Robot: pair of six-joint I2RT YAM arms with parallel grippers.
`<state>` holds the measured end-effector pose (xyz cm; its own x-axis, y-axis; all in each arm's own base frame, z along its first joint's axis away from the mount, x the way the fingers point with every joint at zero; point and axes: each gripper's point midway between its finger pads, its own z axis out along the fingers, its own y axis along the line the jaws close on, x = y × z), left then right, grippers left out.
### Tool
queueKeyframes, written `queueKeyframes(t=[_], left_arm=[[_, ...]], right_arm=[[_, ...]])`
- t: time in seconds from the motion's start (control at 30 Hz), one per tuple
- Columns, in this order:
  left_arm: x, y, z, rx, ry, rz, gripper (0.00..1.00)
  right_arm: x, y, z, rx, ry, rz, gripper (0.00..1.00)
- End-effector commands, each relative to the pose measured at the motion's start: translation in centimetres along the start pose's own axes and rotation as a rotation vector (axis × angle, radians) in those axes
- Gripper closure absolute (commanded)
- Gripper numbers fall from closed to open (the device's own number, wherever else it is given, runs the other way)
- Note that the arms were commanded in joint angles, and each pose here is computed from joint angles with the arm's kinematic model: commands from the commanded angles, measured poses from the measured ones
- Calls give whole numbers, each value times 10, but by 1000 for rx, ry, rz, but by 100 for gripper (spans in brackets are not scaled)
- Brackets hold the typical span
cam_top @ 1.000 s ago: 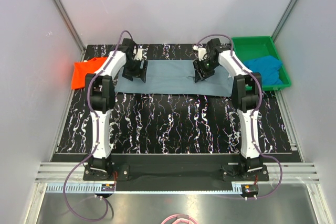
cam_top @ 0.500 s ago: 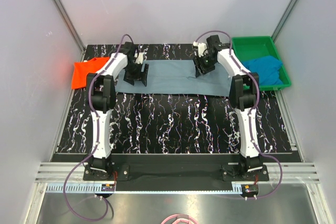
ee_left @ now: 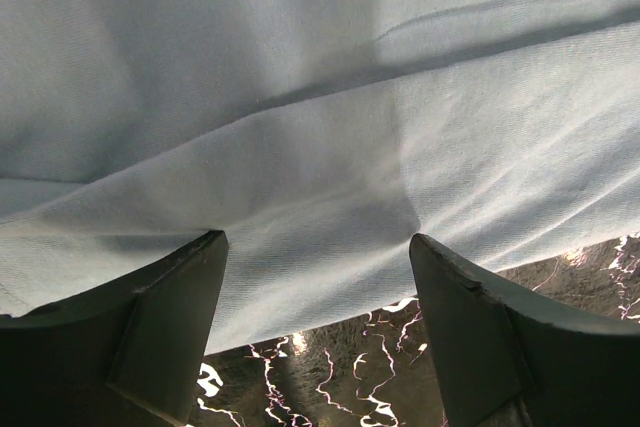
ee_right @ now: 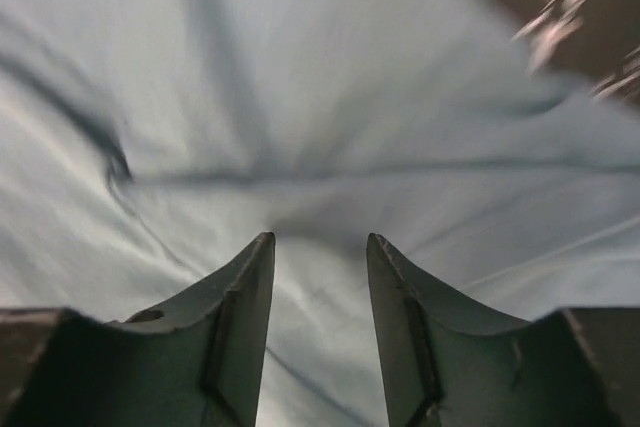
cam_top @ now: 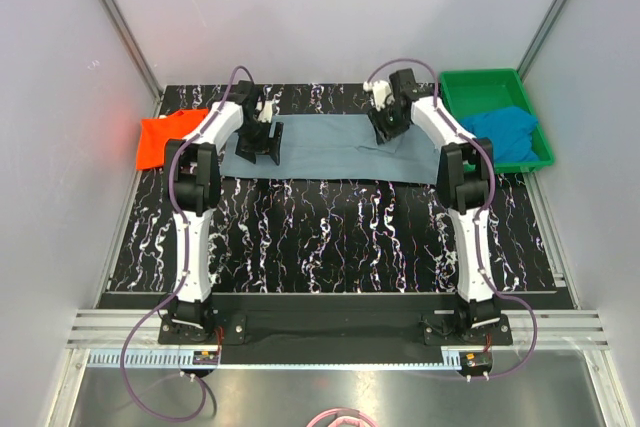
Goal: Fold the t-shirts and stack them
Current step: Fold the tshirt
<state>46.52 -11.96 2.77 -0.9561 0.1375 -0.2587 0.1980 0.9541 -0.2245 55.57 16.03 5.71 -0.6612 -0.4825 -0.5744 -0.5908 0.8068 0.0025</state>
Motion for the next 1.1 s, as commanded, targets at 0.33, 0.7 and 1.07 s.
queueKeyframes(t=[0.33, 0.7, 1.07], left_arm=[[3, -14, 6, 13, 14, 16, 20], [4, -13, 4, 3, 14, 24, 20], [2, -15, 6, -8, 10, 34, 20]], right_arm=[[26, 3, -43, 114, 3, -297, 51], [8, 13, -63, 108, -48, -353, 57], [38, 58, -64, -3, 3, -393, 58]])
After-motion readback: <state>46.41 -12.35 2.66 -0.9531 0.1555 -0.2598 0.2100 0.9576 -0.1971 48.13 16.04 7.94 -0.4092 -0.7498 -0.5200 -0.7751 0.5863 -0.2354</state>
